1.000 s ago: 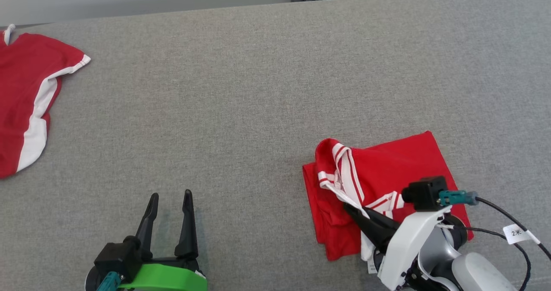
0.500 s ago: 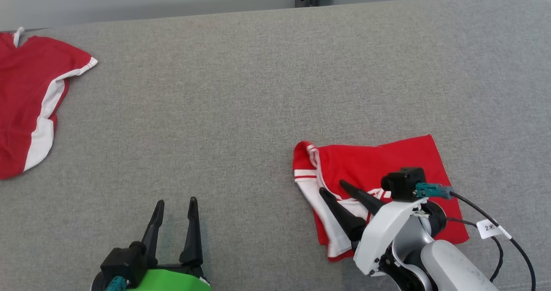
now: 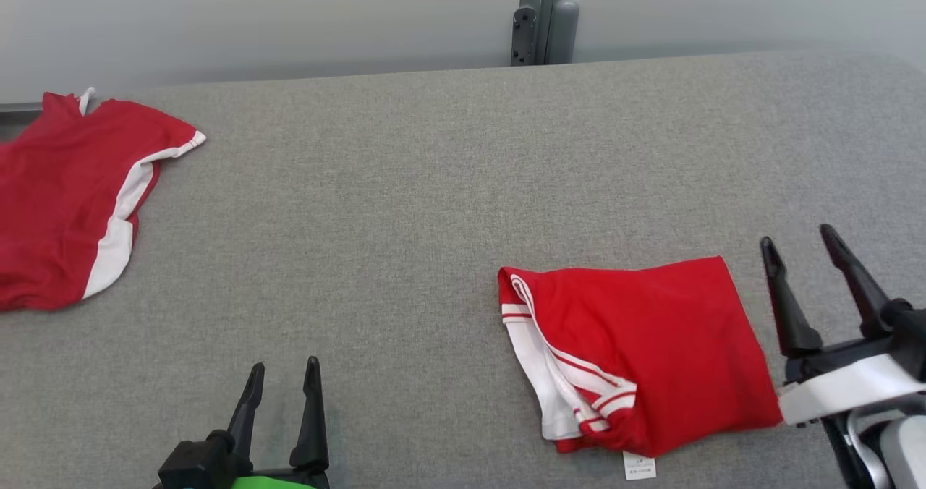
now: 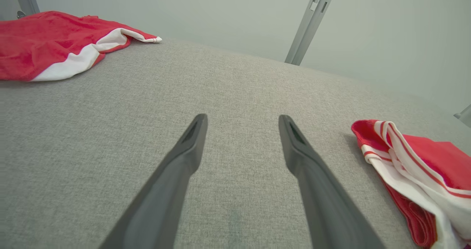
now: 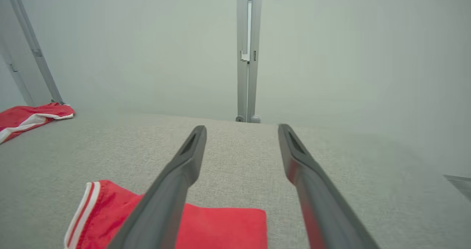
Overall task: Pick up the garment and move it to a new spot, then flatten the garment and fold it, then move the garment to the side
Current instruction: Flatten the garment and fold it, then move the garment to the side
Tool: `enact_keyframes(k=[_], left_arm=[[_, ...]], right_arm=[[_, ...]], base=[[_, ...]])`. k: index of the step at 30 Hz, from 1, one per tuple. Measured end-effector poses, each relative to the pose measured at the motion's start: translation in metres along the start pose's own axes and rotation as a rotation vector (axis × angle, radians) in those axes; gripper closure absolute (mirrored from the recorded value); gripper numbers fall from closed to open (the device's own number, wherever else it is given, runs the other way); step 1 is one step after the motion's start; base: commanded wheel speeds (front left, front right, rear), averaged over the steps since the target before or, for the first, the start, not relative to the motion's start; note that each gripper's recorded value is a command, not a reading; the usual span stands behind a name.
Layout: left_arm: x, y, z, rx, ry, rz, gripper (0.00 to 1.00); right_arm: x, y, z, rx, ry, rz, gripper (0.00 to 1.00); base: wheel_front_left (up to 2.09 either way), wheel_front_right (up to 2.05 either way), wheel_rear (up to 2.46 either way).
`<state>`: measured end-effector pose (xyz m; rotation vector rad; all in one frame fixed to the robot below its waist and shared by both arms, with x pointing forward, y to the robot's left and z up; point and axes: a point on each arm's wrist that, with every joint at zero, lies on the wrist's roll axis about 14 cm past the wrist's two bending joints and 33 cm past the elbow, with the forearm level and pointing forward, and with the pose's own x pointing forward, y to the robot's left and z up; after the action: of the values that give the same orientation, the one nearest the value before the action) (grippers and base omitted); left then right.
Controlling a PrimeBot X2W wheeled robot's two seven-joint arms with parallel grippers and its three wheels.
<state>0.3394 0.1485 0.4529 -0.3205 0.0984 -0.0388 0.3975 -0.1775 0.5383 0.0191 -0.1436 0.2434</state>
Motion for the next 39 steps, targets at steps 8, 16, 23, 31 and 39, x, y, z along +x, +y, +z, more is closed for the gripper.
enact_keyframes(k=[8,16,23,31,39], left_arm=[[-0.014,0.008,0.016,0.002,-0.056,0.024,0.00],[-0.024,0.023,0.028,0.034,-0.096,0.057,0.00],[-0.025,0.029,0.036,0.056,-0.119,0.070,0.00],[-0.015,0.030,0.036,0.064,-0.110,0.069,0.00],[0.004,0.026,0.023,0.057,-0.065,0.053,0.00]], right_arm=[[-0.039,-0.057,-0.004,-0.118,0.030,-0.206,0.00],[-0.071,-0.062,-0.035,-0.093,0.134,-0.273,0.00],[-0.069,-0.057,-0.027,-0.072,0.100,-0.280,0.00],[-0.037,-0.025,-0.079,0.108,0.329,-0.141,0.00],[-0.025,-0.023,-0.141,0.155,0.657,-0.081,0.00]], base=[[0.00,0.00,0.00],[0.00,0.00,0.00],[0.00,0.00,0.00],[0.00,0.00,0.00],[0.00,0.00,0.00]])
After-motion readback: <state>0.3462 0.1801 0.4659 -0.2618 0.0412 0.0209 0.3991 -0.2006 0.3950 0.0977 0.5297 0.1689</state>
